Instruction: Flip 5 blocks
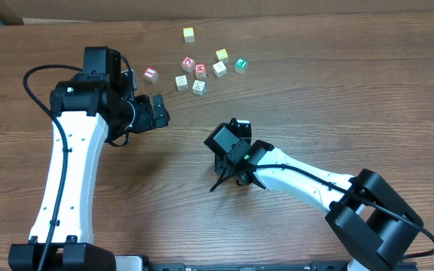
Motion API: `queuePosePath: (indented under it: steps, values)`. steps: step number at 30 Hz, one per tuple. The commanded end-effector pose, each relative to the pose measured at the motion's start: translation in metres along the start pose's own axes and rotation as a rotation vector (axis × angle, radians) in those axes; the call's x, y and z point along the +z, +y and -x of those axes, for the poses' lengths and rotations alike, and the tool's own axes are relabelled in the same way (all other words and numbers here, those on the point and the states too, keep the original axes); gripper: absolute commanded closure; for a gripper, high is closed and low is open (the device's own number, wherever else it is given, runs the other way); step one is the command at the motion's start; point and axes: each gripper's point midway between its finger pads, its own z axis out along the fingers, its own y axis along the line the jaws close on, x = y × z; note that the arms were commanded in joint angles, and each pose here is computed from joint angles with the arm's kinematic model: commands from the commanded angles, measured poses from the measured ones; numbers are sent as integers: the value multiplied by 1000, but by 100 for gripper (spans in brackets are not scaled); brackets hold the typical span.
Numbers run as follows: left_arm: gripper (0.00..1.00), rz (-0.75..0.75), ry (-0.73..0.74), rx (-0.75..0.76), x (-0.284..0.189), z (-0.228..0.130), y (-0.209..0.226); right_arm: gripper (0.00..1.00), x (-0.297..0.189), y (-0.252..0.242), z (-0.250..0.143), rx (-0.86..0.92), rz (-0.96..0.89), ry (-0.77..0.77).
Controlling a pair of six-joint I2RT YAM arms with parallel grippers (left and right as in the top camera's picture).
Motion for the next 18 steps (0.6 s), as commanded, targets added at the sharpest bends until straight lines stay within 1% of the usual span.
queuePosePath:
  steps: [1, 7, 12, 18]
  values:
    - [0, -1, -22, 3, -5, 7, -1, 41, -22, 17, 20, 1, 57, -60]
    - [0, -1, -22, 3, -5, 7, -1, 41, -40, 22, 26, 6, 97, -78]
    - [0, -1, -22, 3, -5, 7, -1, 42, -45, 40, 16, 3, 195, -16]
    - [0, -1, -22, 2, -5, 7, -1, 42, -38, 39, 16, -18, 177, -25]
